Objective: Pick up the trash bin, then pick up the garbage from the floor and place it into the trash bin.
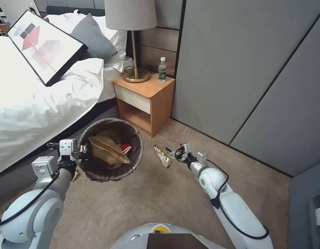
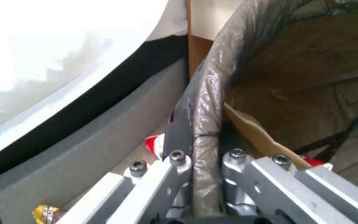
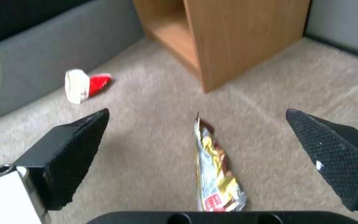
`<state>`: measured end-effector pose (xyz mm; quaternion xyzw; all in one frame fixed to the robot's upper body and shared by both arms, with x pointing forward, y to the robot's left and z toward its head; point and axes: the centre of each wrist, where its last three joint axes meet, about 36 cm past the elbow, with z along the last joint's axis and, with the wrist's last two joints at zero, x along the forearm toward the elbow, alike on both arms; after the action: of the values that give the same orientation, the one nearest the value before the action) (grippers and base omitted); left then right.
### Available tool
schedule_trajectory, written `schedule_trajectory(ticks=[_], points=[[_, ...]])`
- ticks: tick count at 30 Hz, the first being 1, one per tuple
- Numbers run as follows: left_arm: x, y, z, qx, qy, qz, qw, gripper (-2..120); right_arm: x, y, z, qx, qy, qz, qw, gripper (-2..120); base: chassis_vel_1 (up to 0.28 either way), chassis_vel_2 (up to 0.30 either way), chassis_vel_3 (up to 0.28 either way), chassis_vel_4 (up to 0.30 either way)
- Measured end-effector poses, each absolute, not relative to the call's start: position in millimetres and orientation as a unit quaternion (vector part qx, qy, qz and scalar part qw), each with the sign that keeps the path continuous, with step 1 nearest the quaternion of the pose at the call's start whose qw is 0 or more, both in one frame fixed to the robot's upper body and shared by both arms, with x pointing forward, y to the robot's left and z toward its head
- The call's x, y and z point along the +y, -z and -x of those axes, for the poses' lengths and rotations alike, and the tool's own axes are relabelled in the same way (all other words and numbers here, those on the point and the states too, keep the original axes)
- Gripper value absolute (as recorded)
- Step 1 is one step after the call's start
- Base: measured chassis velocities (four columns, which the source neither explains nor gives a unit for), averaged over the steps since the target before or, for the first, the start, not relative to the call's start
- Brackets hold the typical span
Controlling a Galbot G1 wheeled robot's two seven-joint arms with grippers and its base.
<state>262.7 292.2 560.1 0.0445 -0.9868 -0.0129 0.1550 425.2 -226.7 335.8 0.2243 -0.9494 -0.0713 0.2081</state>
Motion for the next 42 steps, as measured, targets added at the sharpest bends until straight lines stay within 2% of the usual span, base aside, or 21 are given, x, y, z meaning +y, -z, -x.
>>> schedule_trajectory(ticks=[19, 22, 27, 42], points=[[290.5, -559.6, -263.3, -0.987, 0.010, -0.040, 0.155, 2, -209.8, -267.8, -469.1, -0.940, 0.050, -0.213, 0.263, 100, 0.000, 0.000, 0.000, 0.000], [290.2, -559.9, -263.8, -0.987, 0.009, -0.038, 0.154, 2, -205.7, -235.2, -486.4, -0.936, 0.022, -0.204, 0.286, 100, 0.000, 0.000, 0.000, 0.000], [290.1, -559.9, -263.9, -0.987, 0.009, -0.037, 0.154, 2, -204.0, -211.7, -494.0, -0.933, 0.002, -0.195, 0.302, 100, 0.000, 0.000, 0.000, 0.000], [289.2, -560.0, -264.3, -0.988, 0.008, -0.034, 0.153, 2, -185.9, -192.6, -509.4, -0.928, -0.018, -0.199, 0.313, 100, 0.000, 0.000, 0.000, 0.000]])
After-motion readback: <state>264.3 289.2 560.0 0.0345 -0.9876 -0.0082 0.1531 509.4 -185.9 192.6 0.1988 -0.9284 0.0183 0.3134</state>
